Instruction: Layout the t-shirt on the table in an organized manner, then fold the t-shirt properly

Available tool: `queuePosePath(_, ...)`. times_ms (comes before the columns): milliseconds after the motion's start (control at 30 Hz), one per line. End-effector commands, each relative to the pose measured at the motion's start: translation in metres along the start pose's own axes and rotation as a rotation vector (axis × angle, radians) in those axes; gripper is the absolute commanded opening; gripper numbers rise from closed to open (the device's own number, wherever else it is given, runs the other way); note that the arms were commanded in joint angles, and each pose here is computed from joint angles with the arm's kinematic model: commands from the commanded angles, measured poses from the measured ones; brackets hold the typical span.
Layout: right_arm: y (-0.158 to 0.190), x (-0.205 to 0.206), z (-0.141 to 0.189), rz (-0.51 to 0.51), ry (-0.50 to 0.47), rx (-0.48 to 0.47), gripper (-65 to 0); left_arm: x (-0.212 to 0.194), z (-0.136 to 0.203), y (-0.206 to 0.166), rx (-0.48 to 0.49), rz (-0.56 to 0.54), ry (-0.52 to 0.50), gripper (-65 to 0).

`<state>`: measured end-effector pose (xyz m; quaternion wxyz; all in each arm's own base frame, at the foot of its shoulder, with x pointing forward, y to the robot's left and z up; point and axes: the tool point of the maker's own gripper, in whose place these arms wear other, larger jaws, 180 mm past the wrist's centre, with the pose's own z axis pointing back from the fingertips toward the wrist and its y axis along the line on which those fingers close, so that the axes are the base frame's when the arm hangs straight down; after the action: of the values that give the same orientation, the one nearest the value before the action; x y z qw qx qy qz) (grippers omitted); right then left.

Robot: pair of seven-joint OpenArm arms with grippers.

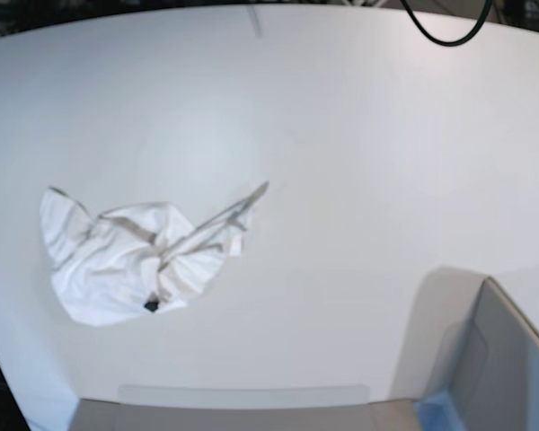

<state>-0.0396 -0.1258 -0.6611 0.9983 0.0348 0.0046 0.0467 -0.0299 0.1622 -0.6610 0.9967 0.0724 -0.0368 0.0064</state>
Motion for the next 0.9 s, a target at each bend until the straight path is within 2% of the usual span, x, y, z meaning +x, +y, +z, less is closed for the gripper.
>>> queuePosePath(0, -0.001, 0.000, 0.000, 0.003, -0.005, 0.002, -64.9, 0.003, 0.000, 0.000, 0.002, -0.007, -0.014, -64.8)
queuePosePath(467, -0.014, 0.005, 0.001, 0.006, -0.006, -0.017, -64.9, 0.001, 0.000, 0.001, 0.003, -0.009, -0.010, -64.7)
queuePosePath(867, -0.013, -0.012, 0.002, 0.007, 0.014, -0.016, -64.8, -0.009, 0.001, 0.005, 0.010, -0.004, 0.000, -64.7)
